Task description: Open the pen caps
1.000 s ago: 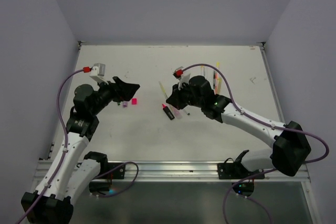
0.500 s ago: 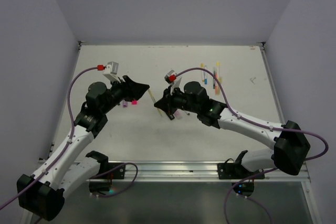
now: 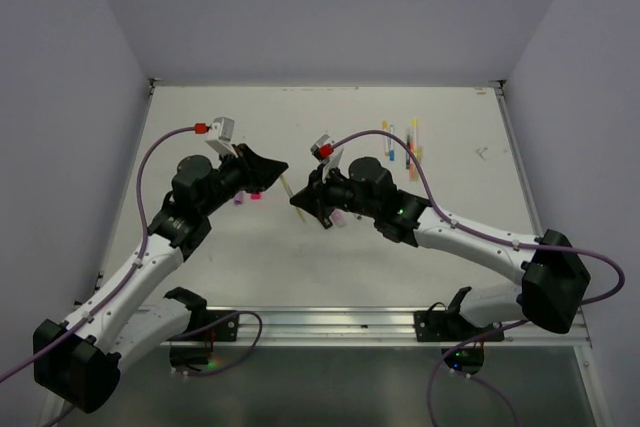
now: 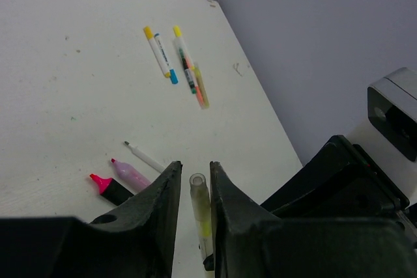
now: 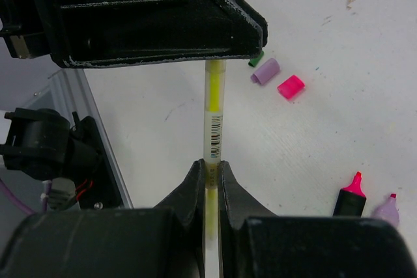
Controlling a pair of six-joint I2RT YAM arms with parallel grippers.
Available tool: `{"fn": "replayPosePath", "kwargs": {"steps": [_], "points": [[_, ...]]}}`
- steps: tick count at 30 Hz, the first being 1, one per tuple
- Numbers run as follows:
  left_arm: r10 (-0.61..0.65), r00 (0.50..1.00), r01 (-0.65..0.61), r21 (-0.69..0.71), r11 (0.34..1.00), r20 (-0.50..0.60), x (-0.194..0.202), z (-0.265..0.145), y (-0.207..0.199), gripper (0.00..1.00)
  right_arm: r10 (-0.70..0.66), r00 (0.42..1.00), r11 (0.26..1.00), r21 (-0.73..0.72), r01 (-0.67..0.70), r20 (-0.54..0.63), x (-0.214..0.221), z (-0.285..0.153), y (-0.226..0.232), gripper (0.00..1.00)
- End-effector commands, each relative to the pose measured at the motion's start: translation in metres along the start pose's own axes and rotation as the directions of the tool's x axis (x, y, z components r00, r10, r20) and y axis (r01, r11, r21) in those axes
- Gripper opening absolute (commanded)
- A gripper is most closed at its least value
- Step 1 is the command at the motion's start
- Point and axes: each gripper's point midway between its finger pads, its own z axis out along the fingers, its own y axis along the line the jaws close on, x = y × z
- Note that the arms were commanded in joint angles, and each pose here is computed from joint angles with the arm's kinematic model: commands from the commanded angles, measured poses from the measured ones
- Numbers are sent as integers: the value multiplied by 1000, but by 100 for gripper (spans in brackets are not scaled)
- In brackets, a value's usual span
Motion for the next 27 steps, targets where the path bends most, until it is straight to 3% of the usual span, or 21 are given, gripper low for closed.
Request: {"fn": "replayPosePath", "kwargs": {"steps": [1, 6, 12, 15, 20, 23, 26, 27], "points": [[7, 998, -11, 60, 998, 64, -22, 3, -22, 26, -10, 998, 1000, -14, 11, 54, -12, 3, 4, 0], [10, 998, -14, 73, 997, 55, -19, 2, -25, 0, 6, 998, 1000, -27, -4, 61, -10, 5, 6, 4], [27, 998, -33, 105, 994, 56, -19, -3, -31, 0, 27, 996, 997, -74, -21, 87, -14, 6, 15, 39], [31, 998, -37, 127, 991, 52, -16, -6, -34, 0, 27, 995, 996, -84, -18, 98, -18, 7, 17, 44], [29, 998, -37, 155, 987, 52, -15, -8, -39, 0, 21, 995, 994, -106, -11, 98, -21, 14, 21, 44], [32, 998, -39, 163, 986, 48, -15, -8, -40, 0, 19, 995, 993, -114, -8, 97, -24, 18, 22, 38], [34, 998, -42, 156, 987, 52, -15, -8, -38, 0, 12, 996, 994, -109, -3, 86, -20, 20, 20, 22], [36, 997, -45, 141, 989, 63, -17, -7, -36, 0, 5, 997, 995, -104, 3, 78, -17, 21, 18, 12]]}}
